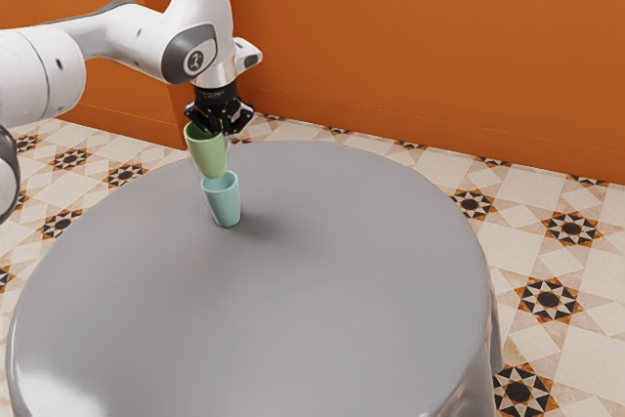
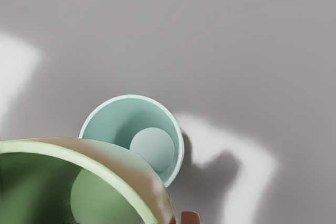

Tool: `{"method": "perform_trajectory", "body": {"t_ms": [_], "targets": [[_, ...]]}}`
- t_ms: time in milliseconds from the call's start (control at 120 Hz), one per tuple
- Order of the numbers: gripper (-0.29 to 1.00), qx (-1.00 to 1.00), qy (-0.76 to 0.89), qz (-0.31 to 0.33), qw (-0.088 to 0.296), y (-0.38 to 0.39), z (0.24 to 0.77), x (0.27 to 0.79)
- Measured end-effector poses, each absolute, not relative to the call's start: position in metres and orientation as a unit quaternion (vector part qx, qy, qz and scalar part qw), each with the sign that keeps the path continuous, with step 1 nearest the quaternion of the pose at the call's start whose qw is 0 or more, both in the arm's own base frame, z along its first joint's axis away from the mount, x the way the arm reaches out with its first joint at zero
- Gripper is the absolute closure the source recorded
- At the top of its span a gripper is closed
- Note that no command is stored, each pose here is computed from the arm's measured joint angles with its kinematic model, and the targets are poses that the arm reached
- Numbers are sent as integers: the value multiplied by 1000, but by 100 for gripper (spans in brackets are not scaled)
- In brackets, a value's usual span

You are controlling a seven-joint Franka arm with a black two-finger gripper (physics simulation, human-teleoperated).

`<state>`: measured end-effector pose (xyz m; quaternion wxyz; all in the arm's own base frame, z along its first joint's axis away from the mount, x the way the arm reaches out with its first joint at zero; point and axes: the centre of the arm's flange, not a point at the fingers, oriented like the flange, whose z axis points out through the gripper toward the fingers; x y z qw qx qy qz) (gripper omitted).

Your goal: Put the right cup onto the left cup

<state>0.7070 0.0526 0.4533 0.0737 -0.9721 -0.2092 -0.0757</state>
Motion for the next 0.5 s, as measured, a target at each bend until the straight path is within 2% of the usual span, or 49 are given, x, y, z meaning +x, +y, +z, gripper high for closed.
{"method": "perform_trajectory", "body": {"t_ms": [500], "targets": [[78, -982, -163, -65, 70, 68, 430, 727]]}}
